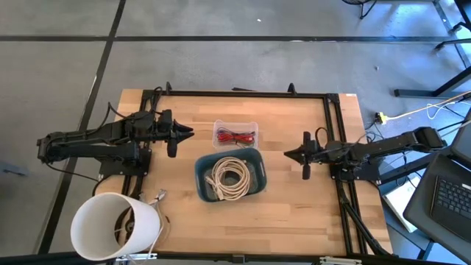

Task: Pick & Place USB Port
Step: Return to Home Position

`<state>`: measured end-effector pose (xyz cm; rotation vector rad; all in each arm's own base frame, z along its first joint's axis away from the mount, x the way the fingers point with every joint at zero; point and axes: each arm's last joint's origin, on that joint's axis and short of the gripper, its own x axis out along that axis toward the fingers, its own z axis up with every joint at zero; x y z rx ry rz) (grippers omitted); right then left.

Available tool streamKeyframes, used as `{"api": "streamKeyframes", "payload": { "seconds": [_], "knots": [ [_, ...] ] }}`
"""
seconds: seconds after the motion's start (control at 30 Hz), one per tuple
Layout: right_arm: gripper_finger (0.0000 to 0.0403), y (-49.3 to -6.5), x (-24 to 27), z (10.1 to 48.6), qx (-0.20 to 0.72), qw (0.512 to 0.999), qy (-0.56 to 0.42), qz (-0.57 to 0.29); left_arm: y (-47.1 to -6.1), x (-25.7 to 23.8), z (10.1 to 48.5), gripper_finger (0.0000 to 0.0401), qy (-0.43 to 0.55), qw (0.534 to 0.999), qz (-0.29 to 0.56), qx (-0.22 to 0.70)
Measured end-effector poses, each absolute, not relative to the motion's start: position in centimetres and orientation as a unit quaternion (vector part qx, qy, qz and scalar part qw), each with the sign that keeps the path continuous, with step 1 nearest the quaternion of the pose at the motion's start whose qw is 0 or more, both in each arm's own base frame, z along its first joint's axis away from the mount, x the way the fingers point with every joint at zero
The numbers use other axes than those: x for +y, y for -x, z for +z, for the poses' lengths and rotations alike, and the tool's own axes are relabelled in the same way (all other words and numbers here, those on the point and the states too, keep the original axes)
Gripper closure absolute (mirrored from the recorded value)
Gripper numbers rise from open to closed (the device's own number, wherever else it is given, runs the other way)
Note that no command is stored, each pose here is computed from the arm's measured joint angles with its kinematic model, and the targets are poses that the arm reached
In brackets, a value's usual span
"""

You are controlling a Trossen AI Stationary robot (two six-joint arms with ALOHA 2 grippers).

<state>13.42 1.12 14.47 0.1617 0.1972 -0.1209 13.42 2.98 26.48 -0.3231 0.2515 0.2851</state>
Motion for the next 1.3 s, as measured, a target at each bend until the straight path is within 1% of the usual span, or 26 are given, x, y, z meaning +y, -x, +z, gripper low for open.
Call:
{"api": "streamKeyframes", "payload": {
  "seconds": [0.07,0.13,0.33,0.57,0.7,0.83,1.03,1.13,1.3],
  "knots": [
    [0.0394,-13.1,1.2,14.4,0.108,0.990,-0.078,-0.042,-13.4,3.0,26.5,0.0315,0.160,0.969,0.141,0.125],
    [0.0391,-12.9,1.2,14.7,0.096,0.993,-0.064,-0.029,-13.4,3.0,26.5,0.0315,0.160,0.969,0.141,0.124],
    [0.0399,-12.1,1.1,15.8,0.049,0.998,-0.036,-0.023,-13.4,3.0,26.5,0.0315,0.160,0.969,0.141,0.124],
    [0.0392,-10.9,1.0,16.3,0.024,0.999,-0.031,-0.013,-13.4,3.0,26.5,0.0315,0.160,0.969,0.141,0.124],
    [0.0399,-10.3,1.1,16.1,0.030,0.999,-0.032,0.021,-13.4,3.0,26.5,0.0315,0.160,0.969,0.141,0.124],
    [0.0394,-9.9,1.4,16.5,0.007,0.997,-0.033,0.076,-13.4,3.0,26.5,0.0315,0.160,0.969,0.141,0.124],
    [0.0396,-9.6,1.3,16.9,-0.016,0.996,-0.032,0.077,-13.4,3.0,26.5,0.0315,0.160,0.969,0.141,0.124],
    [0.0397,-9.6,1.3,16.8,-0.012,0.996,-0.051,0.077,-13.4,3.0,26.5,0.0315,0.160,0.969,0.141,0.124],
    [0.0382,-9.7,1.4,16.8,-0.010,0.995,-0.062,0.077,-13.4,3.0,26.5,0.0315,0.160,0.969,0.141,0.124]
  ]
}}
